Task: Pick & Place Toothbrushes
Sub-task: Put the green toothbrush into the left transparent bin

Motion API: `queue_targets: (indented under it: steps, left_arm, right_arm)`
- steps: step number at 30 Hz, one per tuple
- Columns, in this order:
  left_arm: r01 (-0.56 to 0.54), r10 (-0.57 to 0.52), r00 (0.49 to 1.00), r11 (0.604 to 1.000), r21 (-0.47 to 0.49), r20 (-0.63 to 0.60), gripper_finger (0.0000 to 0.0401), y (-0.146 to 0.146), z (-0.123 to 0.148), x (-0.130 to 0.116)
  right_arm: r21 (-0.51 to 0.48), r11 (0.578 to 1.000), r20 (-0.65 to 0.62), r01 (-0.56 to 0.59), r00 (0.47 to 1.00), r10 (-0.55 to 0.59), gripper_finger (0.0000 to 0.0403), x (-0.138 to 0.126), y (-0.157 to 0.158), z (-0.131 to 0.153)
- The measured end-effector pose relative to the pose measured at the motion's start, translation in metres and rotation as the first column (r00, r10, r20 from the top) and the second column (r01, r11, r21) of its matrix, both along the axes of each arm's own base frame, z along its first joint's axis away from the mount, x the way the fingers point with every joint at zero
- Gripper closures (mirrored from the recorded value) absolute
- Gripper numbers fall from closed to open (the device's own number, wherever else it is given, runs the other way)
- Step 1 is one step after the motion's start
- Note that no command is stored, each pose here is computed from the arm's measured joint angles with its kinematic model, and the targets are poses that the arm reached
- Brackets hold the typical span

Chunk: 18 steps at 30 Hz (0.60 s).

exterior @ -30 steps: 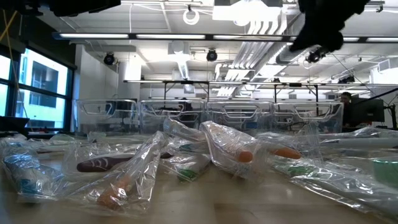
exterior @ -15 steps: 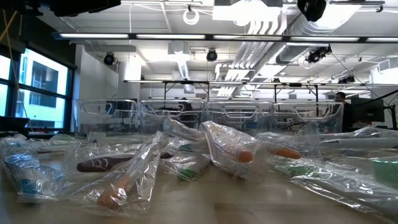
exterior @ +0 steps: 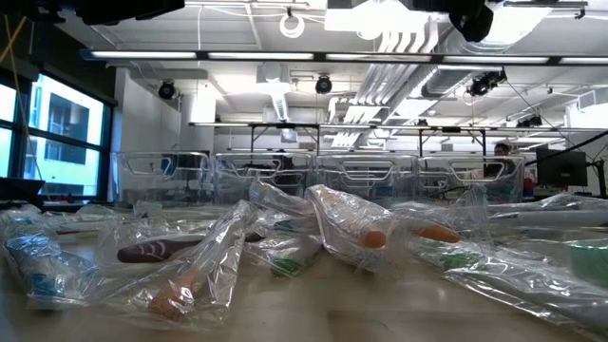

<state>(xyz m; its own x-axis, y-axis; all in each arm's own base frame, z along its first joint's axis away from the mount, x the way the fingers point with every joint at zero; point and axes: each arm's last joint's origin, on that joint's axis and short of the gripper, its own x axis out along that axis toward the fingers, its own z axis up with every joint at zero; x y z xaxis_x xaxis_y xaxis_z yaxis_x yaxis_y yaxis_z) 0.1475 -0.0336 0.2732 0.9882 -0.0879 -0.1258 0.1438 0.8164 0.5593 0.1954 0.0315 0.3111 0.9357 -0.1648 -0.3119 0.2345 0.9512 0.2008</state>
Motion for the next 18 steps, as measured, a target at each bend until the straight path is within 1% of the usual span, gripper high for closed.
queue_targets:
  steps: [3,7,9,15,18]
  left_arm:
    - [-0.003,0.003,1.0,1.0,-0.026,-0.002,0.0235,0.0,0.0,0.0]
    - [-0.005,0.005,1.0,1.0,-0.028,-0.004,0.0235,0.0,0.0,0.0]
    - [-0.005,0.005,1.0,1.0,-0.027,-0.008,0.0235,0.0,-0.001,0.0]
    - [-0.007,0.007,0.999,1.0,-0.025,-0.035,0.0235,0.0,-0.003,0.0]
    - [-0.008,0.007,0.999,1.0,-0.027,-0.036,0.0235,0.0,-0.003,0.0]
  right_arm:
    - [-0.014,1.0,-0.035,0.017,0.999,-0.018,0.0399,0.007,0.003,-0.007]
    - [0.027,0.999,-0.069,0.034,0.997,-0.032,0.0399,0.016,0.005,-0.015]
    - [0.031,0.998,-0.088,0.05,0.995,-0.047,0.0399,0.02,0.006,-0.02]
    - [-0.047,0.993,-0.12,0.104,0.987,-0.109,0.0399,0.025,0.009,-0.026]
    - [-0.039,0.992,-0.14,0.12,0.982,-0.125,0.0399,0.024,0.009,-0.02]
